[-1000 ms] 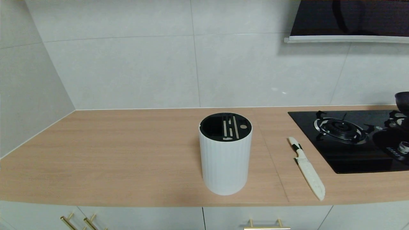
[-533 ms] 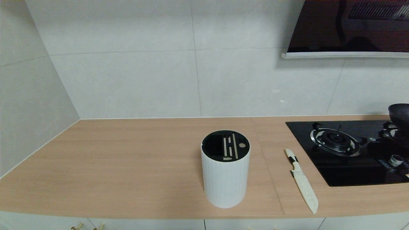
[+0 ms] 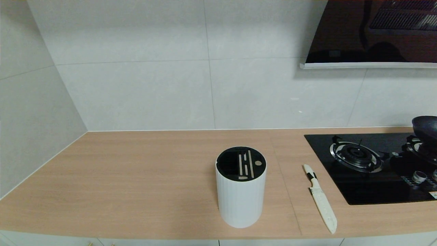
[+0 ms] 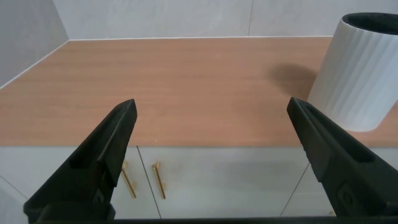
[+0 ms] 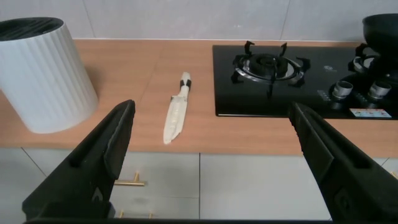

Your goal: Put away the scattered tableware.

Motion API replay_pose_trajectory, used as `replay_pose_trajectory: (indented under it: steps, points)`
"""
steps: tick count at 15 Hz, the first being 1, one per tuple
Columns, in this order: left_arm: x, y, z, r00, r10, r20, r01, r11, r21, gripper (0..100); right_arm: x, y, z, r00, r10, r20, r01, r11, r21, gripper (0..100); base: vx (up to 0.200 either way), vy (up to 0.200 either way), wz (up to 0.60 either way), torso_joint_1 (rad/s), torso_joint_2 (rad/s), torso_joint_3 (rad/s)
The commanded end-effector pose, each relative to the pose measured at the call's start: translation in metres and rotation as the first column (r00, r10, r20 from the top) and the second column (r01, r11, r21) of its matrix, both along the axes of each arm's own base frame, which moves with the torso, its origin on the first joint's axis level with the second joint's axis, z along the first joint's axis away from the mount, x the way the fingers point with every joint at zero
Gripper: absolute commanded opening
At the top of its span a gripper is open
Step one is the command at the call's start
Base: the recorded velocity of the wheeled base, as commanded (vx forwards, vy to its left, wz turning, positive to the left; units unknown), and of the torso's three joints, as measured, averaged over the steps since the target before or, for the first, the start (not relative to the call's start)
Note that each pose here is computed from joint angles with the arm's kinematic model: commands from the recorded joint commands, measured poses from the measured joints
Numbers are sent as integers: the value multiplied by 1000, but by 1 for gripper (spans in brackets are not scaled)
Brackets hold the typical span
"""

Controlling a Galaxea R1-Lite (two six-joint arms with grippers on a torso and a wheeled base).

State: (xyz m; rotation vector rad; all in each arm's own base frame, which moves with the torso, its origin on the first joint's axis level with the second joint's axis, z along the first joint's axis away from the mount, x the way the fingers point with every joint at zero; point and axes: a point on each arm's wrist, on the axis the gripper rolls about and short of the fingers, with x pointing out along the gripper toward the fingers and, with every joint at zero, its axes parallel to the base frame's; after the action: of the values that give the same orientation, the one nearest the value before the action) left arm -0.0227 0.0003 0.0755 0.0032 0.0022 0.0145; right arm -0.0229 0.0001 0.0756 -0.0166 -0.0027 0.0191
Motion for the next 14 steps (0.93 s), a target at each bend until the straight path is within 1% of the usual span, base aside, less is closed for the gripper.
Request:
replay_pose_trajectory:
  steps: [1,3,14]
  points:
    - [0,0,0,1000,1,-1,-1,1000,0,100,0,0,0,1000,1,1,-1,1000,0,100,0,0,-600,12,-12,2]
    - [0,0,0,1000,1,-1,-1,1000,0,100,0,0,0,1000,1,1,-1,1000,0,100,0,0,-600,0,0,0]
    - [0,0,0,1000,1,1,-1,1000,0,100,0,0,0,1000,4,1,-4,1000,-2,100,0,0,0,0,0,0]
